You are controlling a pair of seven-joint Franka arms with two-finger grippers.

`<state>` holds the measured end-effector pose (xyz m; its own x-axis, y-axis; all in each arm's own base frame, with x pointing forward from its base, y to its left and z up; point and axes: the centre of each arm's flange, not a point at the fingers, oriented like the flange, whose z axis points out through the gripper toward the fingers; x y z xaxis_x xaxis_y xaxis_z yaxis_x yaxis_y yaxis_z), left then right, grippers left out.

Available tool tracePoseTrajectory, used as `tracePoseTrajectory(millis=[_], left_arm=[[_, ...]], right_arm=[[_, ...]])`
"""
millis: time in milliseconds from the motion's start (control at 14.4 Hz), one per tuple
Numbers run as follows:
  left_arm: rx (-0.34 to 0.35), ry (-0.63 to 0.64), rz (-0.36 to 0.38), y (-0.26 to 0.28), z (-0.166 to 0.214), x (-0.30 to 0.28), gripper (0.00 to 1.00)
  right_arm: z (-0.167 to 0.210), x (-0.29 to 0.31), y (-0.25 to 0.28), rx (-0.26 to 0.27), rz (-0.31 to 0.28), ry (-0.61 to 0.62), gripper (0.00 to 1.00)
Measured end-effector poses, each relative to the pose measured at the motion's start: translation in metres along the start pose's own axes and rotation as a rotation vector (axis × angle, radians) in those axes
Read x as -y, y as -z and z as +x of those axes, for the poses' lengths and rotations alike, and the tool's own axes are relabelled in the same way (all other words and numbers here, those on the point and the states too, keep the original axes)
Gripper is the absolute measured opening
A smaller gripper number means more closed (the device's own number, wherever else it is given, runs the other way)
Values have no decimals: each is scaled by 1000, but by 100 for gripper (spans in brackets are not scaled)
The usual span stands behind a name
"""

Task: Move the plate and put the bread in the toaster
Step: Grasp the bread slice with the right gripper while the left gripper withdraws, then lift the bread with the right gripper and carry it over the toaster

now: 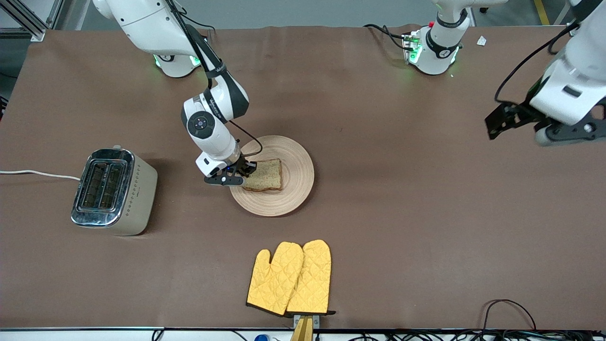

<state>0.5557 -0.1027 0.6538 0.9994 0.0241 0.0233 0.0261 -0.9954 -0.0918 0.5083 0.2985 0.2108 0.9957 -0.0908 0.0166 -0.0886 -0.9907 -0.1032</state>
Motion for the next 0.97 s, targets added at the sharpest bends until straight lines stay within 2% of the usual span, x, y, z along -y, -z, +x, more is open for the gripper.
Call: tracePoseTrajectory(millis=[139,278,487,696,974], left_arm=[[27,-16,10,4,-8,11,100],[47,-15,15,1,-11,16,100],[61,-26,18,-3,-14,27,100],[61,-24,2,1,-23,44,100],[53,-18,-2,4,-37,52,100]], right_arm=[[2,2,3,5,-1,1,10],[9,9,13,42,-18,2,10],[30,19,62,93,-65,20,10],[52,4,131,112,-186,10,10],[82,-29,220,114,-414,-22,10]])
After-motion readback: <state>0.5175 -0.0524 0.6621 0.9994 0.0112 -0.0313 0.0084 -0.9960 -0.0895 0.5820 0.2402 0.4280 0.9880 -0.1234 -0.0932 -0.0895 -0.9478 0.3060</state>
